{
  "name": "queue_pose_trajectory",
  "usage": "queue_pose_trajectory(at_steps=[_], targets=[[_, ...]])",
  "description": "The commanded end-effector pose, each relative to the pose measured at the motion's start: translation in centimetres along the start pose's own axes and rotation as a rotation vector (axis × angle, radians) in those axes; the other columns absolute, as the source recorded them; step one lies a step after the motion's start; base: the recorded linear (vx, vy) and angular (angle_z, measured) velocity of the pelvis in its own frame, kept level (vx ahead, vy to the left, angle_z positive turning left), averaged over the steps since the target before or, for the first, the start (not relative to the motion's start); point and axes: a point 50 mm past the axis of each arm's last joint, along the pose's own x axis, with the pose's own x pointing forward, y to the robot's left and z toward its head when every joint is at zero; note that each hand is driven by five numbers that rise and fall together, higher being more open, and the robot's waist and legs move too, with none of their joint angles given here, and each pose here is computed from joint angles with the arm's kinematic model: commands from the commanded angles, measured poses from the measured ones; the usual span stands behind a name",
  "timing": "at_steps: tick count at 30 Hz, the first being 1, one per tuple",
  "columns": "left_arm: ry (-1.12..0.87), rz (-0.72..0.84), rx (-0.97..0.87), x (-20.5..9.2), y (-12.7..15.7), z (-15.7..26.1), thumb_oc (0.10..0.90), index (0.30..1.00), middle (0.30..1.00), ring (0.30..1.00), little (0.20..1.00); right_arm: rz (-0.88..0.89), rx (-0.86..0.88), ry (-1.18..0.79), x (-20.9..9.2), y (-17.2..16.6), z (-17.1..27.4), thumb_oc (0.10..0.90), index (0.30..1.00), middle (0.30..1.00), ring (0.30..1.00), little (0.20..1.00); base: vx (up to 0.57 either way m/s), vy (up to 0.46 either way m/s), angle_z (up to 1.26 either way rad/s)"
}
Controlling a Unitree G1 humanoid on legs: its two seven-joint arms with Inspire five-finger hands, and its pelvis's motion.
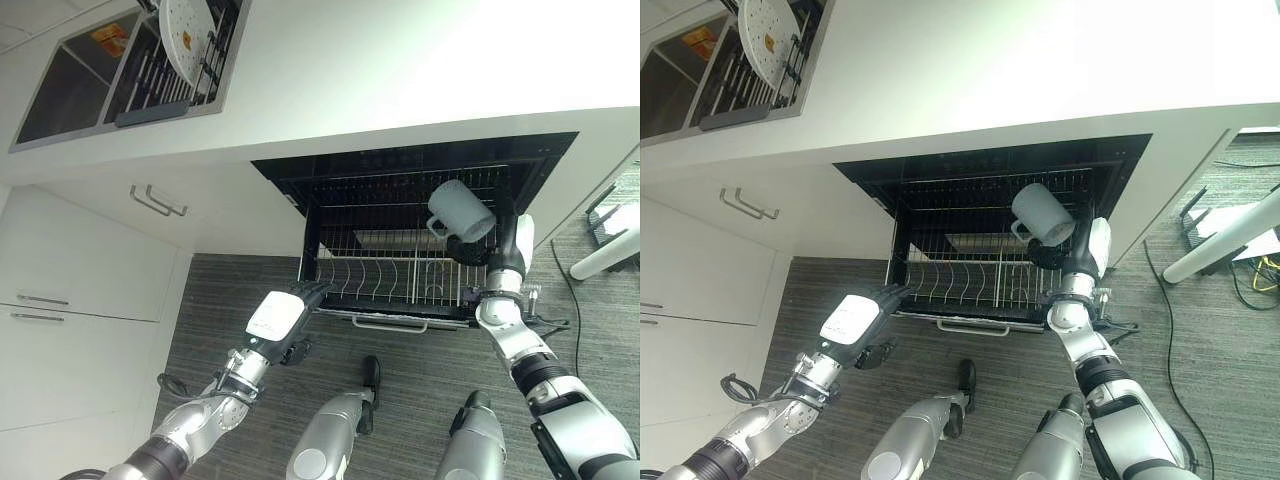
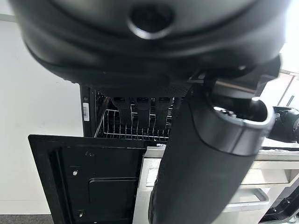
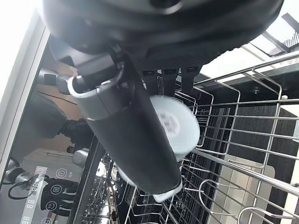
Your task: Place the dishes in the dishwasher.
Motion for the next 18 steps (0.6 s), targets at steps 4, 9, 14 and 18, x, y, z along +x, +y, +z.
queue_pose_trajectory(at_steps=[4, 9, 14, 18], targets=[[-0.026, 0.159, -0.035, 1.3, 1.9, 0.8, 0.800, 0.900, 0.900, 0.900, 0.900, -0.035, -0.027, -0.084, 0.3, -1.6, 0.5, 0.800, 0.900, 0.900, 0.900, 0.900, 0.00, 0.000, 0.00], [-0.027, 0.157, -0.042, 1.2, 1.7, 0.9, 0.800, 0.900, 0.900, 0.900, 0.900, -0.010, -0.003, -0.079, 0.0, -1.1, 0.4, 0.800, 0.900, 0.900, 0.900, 0.900, 0.02, 0.013, -0.05], [-0.022, 0.154, -0.046, 1.1, 1.4, 0.9, 0.800, 0.900, 0.900, 0.900, 0.900, 0.008, 0.016, -0.076, -0.5, -0.7, 0.2, 0.800, 0.900, 0.900, 0.900, 0.900, 0.00, 0.000, 0.00], [-0.015, 0.155, -0.049, 1.0, 1.2, 1.0, 0.800, 0.900, 0.900, 0.900, 0.900, 0.008, 0.060, -0.068, -0.8, -0.5, 0.2, 0.800, 0.900, 0.900, 0.900, 0.900, 0.00, 0.000, 0.00]])
